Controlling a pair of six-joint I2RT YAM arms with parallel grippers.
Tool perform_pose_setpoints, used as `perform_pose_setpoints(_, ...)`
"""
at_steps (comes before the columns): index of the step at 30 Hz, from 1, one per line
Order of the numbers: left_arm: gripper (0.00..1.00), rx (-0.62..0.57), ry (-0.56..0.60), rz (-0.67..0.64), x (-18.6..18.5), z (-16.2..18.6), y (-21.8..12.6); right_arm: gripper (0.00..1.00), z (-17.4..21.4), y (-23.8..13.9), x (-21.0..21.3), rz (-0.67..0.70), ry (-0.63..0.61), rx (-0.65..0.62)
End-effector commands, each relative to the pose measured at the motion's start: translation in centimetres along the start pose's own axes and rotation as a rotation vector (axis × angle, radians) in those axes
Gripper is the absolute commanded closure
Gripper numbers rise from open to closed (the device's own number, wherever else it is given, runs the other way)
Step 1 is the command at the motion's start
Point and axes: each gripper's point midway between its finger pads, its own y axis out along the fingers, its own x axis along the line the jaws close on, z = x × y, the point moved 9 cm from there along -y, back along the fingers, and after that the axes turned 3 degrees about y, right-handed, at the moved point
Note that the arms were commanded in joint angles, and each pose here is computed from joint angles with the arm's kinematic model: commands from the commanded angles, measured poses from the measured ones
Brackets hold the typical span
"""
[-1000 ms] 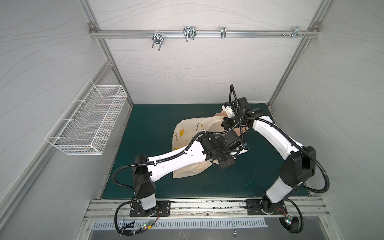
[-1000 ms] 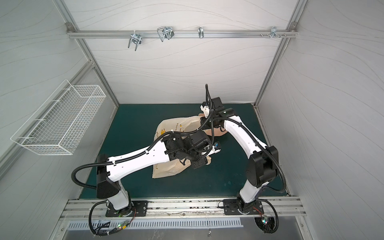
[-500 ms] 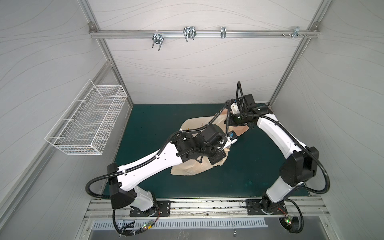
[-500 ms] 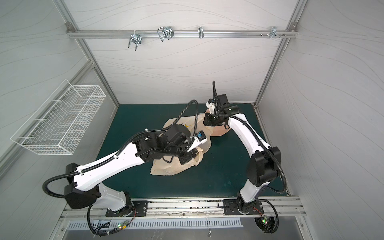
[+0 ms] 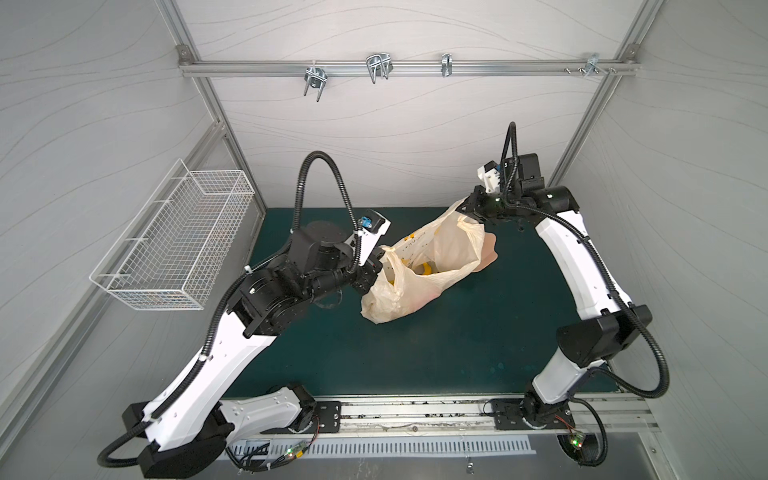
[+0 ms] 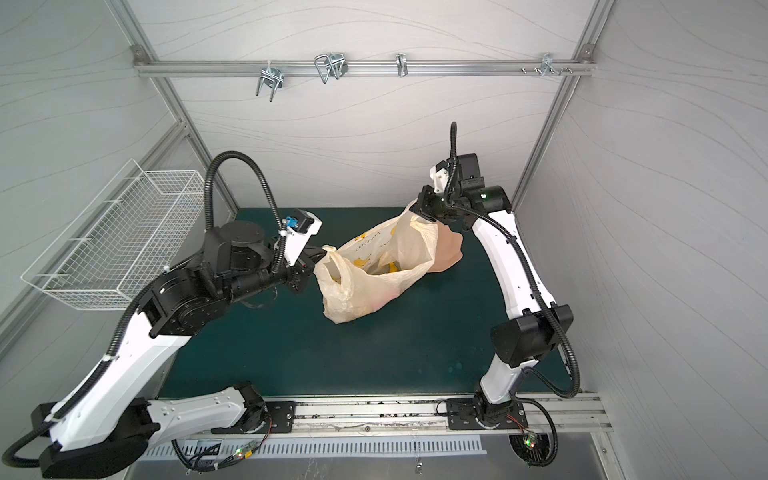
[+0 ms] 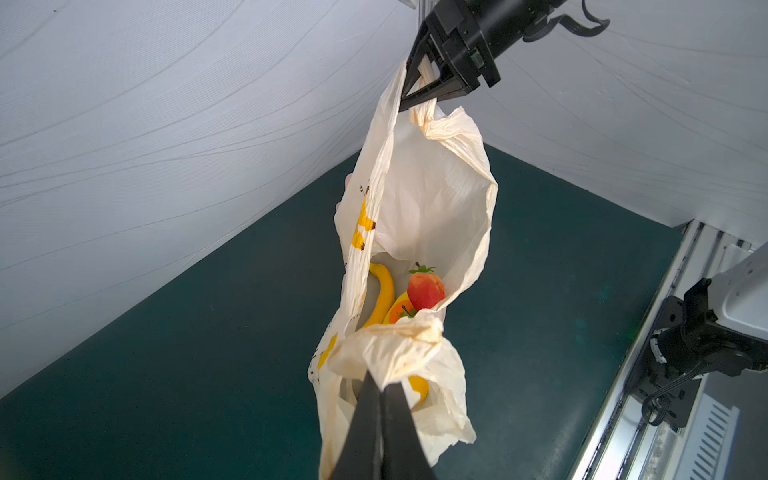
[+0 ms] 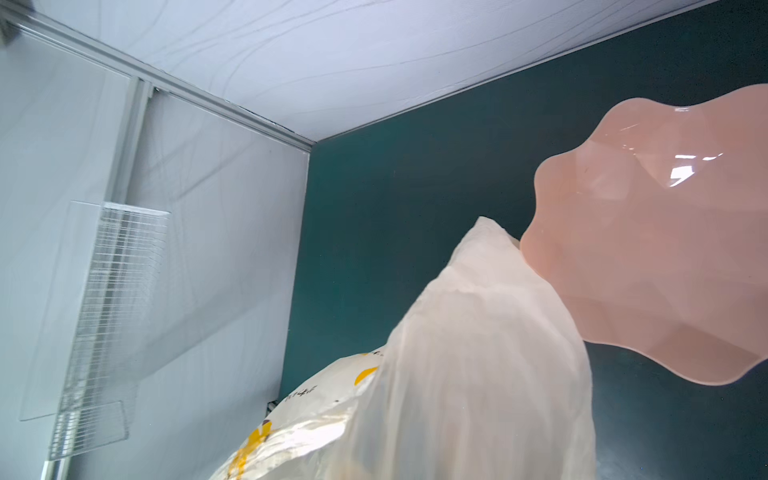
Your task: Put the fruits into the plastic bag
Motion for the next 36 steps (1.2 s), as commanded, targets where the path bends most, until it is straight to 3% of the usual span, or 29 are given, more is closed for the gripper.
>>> perform_pose_setpoints(1,1.00,-0.025,-0.006,-0.068,2.3,0.1,-0.6,1.00,-0.5,-1.1,0.6,-0.056,0.138,0.000)
perform_pose_setpoints(6,1.00,-0.052,-0.027,-0.150,5.7,-0.3,-0.6,1.00,-1.0,-2.3,1.3,-0.104,0.231,-0.040)
perform_pose_setpoints(10,1.00,-0.053,0.026,-0.165,6.4,-0.7,0.5,1.00,-0.5,-2.3,1.1,-0.126,0.304,-0.043)
perform_pose_setpoints(19,1.00,-0.138,0.022,-0.244,9.2,-0.8,0.9,1.00,1.9,-2.1,-0.7,-0.139,0.439,-0.062)
perform_pose_setpoints(26,1.00,-0.215,-0.055,-0.039,6.7,1.2,1.1,1.00,3.1,1.1,-3.1,-0.153,0.507,0.003)
perform_pose_setpoints(30,1.00,-0.245,-0.082,-0.004,5.3,3.2,0.4,1.00,2.9,1.9,-3.2,-0.182,0.491,0.028)
perform_pose_setpoints(33,0.92,-0.253,-0.102,-0.025,4.9,3.9,-0.6,0.94,2.8,1.9,-3.0,-0.196,0.479,0.037)
perform_pose_setpoints(36,0.74,-0.270,-0.131,-0.040,4.8,3.8,-1.5,0.80,2.8,1.8,-2.8,-0.214,0.467,0.047)
